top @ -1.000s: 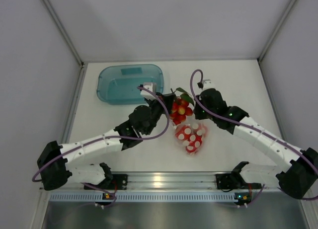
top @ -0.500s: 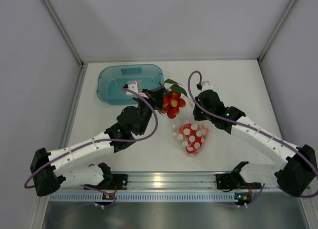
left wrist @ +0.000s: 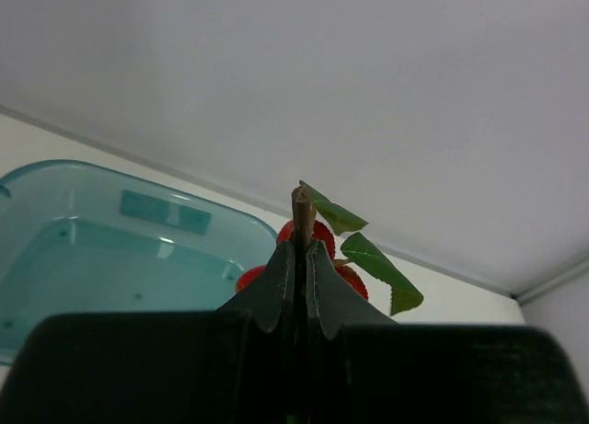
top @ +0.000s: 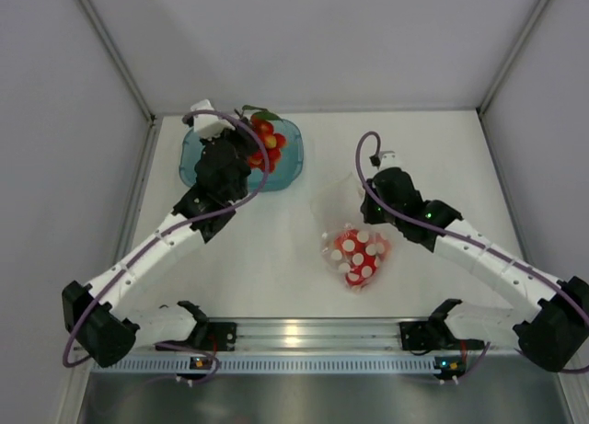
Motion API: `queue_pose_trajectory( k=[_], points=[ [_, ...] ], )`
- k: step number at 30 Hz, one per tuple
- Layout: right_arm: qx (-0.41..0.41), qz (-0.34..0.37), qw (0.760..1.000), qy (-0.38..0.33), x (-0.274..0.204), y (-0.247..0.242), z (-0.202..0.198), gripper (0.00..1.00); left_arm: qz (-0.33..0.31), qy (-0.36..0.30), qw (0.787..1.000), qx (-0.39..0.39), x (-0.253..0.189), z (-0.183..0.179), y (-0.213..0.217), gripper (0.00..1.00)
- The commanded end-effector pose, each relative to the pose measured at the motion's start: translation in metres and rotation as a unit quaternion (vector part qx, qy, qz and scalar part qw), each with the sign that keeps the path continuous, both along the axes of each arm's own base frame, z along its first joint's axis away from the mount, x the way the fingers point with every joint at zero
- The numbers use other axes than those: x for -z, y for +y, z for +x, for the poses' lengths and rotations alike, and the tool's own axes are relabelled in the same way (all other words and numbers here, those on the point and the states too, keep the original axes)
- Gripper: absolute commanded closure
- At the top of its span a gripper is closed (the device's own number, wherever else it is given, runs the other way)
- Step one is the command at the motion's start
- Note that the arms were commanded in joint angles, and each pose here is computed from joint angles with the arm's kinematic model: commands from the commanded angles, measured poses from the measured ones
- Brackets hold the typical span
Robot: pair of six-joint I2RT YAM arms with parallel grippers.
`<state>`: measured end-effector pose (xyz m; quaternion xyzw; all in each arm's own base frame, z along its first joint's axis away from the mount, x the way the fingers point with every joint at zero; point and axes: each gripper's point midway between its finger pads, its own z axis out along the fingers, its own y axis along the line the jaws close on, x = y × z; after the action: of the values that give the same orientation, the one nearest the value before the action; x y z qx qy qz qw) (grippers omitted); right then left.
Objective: Open the zip-top bag and remove the fake food
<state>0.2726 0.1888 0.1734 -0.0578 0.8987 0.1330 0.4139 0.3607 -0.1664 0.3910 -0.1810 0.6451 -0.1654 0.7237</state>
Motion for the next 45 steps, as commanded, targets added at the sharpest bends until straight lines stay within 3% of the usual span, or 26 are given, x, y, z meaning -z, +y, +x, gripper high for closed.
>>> queue_pose_trajectory(
  k=[1,14,17,23,32,35,36,38,39,42,45],
  points=[
    [0.008,0.003,1.0,-0.02,-0.015,-0.009,-0.001,1.0,0.018,0.009,1.0,-0.025,-0.007,0.025,0.025,1.0],
    [-0.024,0.023,0.999,-0.042,-0.045,-0.018,-0.023,1.0,0.102,0.084,0.988,-0.087,0.049,0.143,0.119,1.0],
    [-0.035,0.034,0.998,-0.048,-0.053,-0.018,-0.03,1.0,0.113,0.116,0.982,-0.098,0.081,0.17,0.138,1.0],
    [-0.083,0.055,0.994,-0.052,-0.064,-0.01,-0.044,1.0,0.162,0.158,0.966,-0.122,0.118,0.196,0.166,1.0],
    [-0.09,0.071,0.991,-0.066,-0.077,-0.008,-0.047,1.0,0.206,0.231,0.937,-0.161,0.179,0.2,0.186,1.0],
    [-0.089,0.073,0.991,-0.068,-0.079,-0.008,-0.047,1.0,0.213,0.259,0.929,-0.158,0.191,0.205,0.186,0.83],
    [-0.089,0.074,0.991,-0.069,-0.08,-0.008,-0.047,1.0,0.213,0.261,0.929,-0.154,0.191,0.206,0.185,0.68],
    [-0.089,0.075,0.991,-0.069,-0.081,-0.008,-0.048,1.0,0.21,0.259,0.932,-0.145,0.186,0.208,0.181,0.51],
    [-0.089,0.077,0.99,-0.072,-0.082,-0.009,-0.048,1.0,0.204,0.252,0.935,-0.145,0.18,0.208,0.181,0.36],
    [-0.088,0.078,0.99,-0.074,-0.084,-0.009,-0.048,1.0,0.191,0.245,0.94,-0.144,0.164,0.202,0.179,0.12],
    [-0.087,0.084,0.99,-0.078,-0.089,-0.007,-0.046,1.0,0.169,0.22,0.951,-0.137,0.133,0.194,0.175,0.05]
  ],
)
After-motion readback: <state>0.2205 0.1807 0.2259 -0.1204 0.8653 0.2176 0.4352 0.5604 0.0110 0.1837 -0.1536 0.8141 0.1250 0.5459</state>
